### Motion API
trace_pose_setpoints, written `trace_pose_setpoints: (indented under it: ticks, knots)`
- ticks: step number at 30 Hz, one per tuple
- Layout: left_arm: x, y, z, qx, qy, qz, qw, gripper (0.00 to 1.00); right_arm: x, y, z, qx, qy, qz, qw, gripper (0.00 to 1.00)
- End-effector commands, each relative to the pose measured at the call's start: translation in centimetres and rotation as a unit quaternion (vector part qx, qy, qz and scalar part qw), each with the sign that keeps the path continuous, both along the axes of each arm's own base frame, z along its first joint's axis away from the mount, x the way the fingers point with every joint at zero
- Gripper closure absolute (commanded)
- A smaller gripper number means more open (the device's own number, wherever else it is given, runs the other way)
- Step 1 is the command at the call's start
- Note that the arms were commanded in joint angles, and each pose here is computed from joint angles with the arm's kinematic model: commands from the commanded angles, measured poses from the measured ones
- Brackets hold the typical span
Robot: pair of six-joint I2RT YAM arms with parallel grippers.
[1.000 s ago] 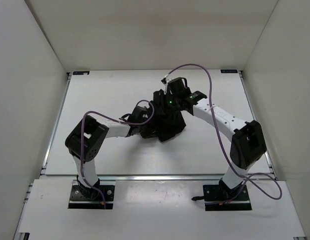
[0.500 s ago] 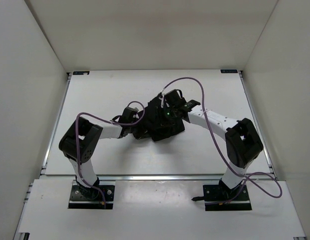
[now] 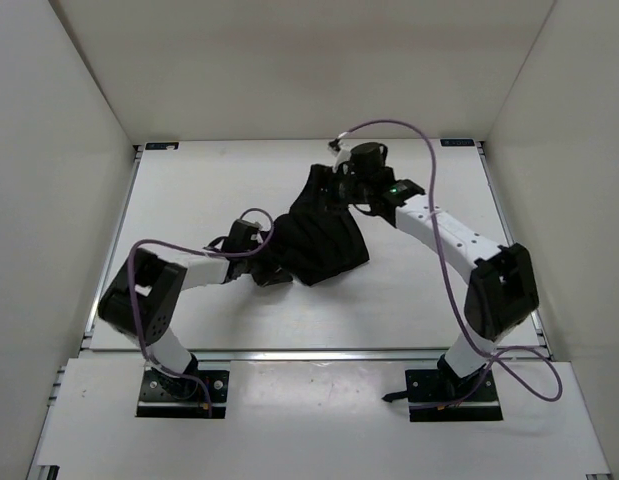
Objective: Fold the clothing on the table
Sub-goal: Fold the skirt
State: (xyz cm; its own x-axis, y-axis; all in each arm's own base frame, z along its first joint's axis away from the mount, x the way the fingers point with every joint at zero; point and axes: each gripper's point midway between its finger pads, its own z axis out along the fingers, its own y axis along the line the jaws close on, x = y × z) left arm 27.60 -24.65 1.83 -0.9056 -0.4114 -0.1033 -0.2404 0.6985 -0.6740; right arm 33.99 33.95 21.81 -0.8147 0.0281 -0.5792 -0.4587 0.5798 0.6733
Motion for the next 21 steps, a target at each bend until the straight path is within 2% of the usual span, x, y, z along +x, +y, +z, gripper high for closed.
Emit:
trace_pose_setpoints:
  ticks: [1,2,3,4,5,6,8,11,16,21]
  knots:
    - [-0.5,2.4,3.3,0.001,-0.026,0.007,1.0,1.0,-0.2,-1.9,10.0,0.093,-0.094,-0.011,0.991,0.25]
    - [-0.3,3.2,4.5,-0.003,-0.041,0.018,0.999,1.0,0.3,-2.9,8.8,0.058,-0.103,-0.031,0.992,0.27]
    - [-0.9,4.3,4.4,-0.001,-0.029,0.026,0.999,1.0,0.7,-4.0,7.8,0.024,-0.118,-0.052,0.991,0.36]
    - [-0.8,4.9,5.8,-0.008,-0.051,0.034,0.998,1.0,0.8,-5.1,6.2,-0.004,-0.1,-0.065,0.993,0.6]
    - [-1.0,5.4,7.1,-0.013,-0.066,0.038,0.997,1.0,0.9,-6.5,3.7,-0.036,-0.075,-0.08,0.993,0.93]
    - [-1.1,5.7,7.5,-0.015,-0.073,0.045,0.996,1.0,0.9,-7.4,1.4,-0.056,-0.052,-0.086,0.993,1.0]
    - [-0.7,5.5,11.0,-0.053,-0.126,0.052,0.989,1.0,-0.1,-8.2,-3.0,-0.087,-0.011,-0.075,0.993,1.0]
    - [-0.7,3.9,13.7,-0.108,-0.165,0.038,0.98,1.0,-1.2,-8.3,-8.0,-0.115,0.028,-0.066,0.991,1.0]
    - [-1.3,2.2,15.8,-0.148,-0.2,0.011,0.969,1.0,-1.5,-6.6,-11.2,-0.122,0.039,-0.04,0.991,1.0]
    - [-2.1,3.6,16.1,-0.154,-0.208,0.025,0.966,1.0,-1.0,-3.4,-11.6,-0.126,0.024,0.002,0.992,1.0]
